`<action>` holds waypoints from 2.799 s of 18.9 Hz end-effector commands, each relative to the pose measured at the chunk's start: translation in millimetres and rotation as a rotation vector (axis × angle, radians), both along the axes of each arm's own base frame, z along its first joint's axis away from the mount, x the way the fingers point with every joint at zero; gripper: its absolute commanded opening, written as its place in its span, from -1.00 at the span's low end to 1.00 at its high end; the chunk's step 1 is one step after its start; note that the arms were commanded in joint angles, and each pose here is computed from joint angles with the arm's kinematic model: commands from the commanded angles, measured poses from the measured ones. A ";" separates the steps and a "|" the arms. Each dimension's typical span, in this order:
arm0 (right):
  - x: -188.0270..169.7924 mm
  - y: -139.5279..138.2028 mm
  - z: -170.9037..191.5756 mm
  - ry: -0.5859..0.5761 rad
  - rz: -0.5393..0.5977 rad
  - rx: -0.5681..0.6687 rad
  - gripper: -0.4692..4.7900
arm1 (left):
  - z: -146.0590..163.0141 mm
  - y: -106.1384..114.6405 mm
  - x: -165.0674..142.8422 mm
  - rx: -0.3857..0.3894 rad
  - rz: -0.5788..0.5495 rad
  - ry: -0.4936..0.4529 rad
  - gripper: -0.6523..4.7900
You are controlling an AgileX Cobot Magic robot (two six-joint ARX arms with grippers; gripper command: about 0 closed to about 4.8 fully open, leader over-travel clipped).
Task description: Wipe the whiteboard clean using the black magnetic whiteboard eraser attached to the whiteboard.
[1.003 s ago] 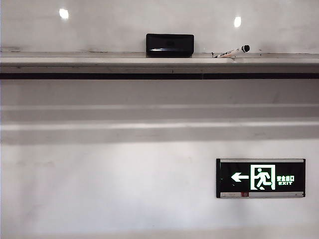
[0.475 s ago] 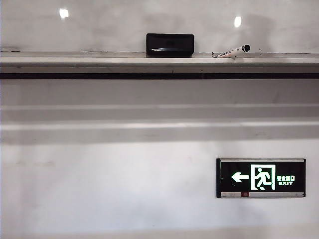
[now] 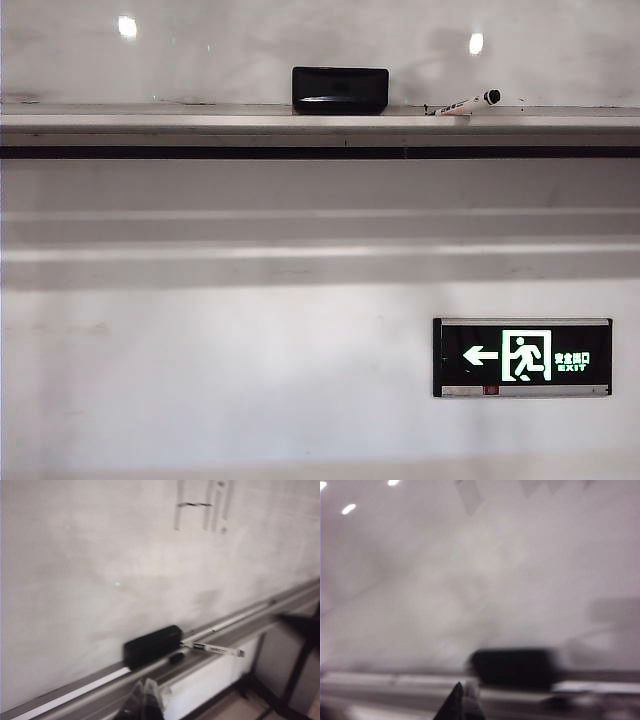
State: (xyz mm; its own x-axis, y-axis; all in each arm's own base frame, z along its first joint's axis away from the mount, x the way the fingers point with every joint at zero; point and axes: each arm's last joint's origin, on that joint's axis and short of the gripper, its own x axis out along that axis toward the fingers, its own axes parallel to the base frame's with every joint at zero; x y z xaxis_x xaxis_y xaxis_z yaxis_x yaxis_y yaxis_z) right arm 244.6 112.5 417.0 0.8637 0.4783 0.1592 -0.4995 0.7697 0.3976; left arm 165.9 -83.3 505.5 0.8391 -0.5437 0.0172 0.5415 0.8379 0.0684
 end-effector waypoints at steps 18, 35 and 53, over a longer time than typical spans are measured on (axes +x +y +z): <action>70.6 90.3 -85.2 -0.683 -0.226 -1.267 0.86 | 14.6 -3.5 -1.7 -0.058 -0.006 -0.115 -0.78; 144.6 94.4 -102.2 -0.617 -0.334 -1.469 0.65 | 15.5 -3.5 -2.1 -0.083 -0.014 -0.108 -0.78; 159.3 100.4 -101.4 -0.525 -0.223 -1.551 0.12 | 19.7 -3.2 -3.0 -0.114 -0.020 -0.138 -0.78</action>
State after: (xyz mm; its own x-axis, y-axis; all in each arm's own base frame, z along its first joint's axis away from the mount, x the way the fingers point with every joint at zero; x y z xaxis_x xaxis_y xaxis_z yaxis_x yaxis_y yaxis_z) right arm 400.7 212.2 322.9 0.9416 0.3362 -0.0179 -0.1348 0.3279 -0.9350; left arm 165.5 -87.6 521.1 0.8207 -0.5458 0.1691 0.5463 0.8362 0.0477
